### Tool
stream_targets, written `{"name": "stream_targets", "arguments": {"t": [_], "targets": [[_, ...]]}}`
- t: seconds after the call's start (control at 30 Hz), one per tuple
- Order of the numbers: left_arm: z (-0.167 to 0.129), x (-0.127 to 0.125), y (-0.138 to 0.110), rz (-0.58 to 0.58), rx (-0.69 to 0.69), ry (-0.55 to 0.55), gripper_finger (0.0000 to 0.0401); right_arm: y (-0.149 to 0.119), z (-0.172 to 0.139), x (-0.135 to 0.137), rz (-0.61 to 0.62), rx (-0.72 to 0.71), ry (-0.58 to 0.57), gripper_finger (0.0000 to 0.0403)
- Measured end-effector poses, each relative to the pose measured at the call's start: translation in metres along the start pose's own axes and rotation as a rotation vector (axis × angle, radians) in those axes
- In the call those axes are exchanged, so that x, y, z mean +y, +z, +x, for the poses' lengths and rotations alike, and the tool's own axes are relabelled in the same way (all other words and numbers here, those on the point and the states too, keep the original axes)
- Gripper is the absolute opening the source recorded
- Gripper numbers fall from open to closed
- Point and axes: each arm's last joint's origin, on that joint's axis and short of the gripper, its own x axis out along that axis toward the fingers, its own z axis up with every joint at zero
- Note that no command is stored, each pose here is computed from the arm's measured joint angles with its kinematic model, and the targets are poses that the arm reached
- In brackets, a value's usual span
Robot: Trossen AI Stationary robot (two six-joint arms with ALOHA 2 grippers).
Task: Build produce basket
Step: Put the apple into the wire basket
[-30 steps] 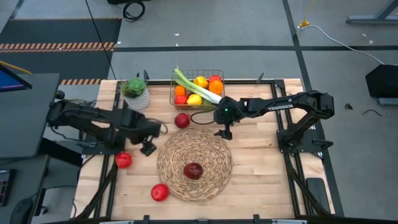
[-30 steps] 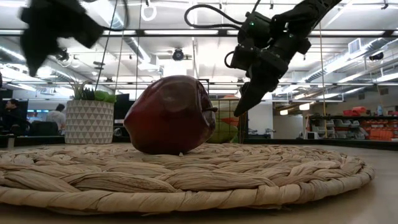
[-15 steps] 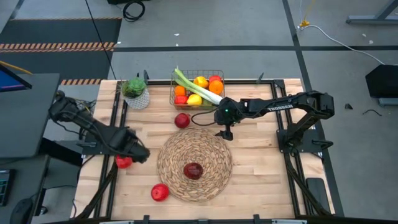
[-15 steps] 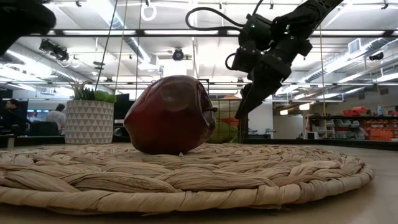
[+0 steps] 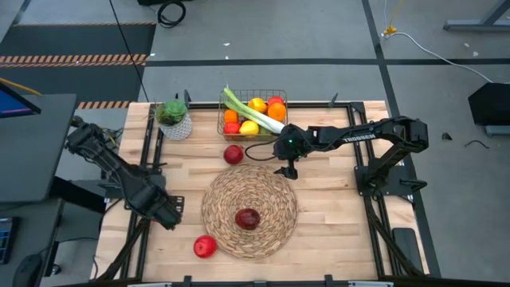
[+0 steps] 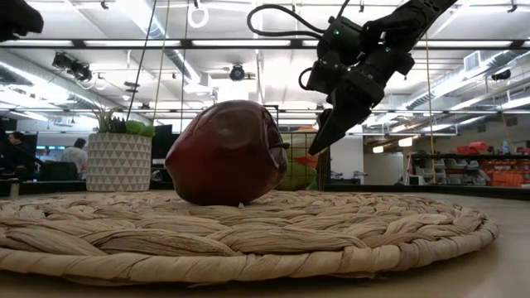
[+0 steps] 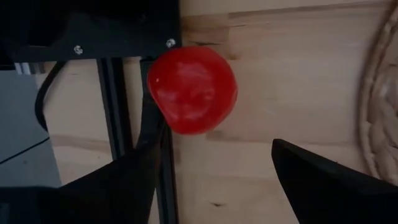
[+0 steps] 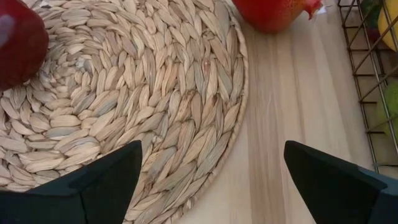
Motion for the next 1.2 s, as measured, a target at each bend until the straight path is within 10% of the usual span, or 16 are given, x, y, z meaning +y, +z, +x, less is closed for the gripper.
{"name": "stream_targets", "arguments": {"t": [0.57,1.2], "targets": [[0.043,-0.012,-0.008,-0.009,-0.108,0.183,0.0314,0.001,0.0,0.0,0.001,-0.01,-0.001,0.0397],[0.072,-0.018,0.0,-0.007,-0.118,0.105,0.0314,0.001,0.0,0.0,-0.002,-0.011,-0.001,0.0397]]}}
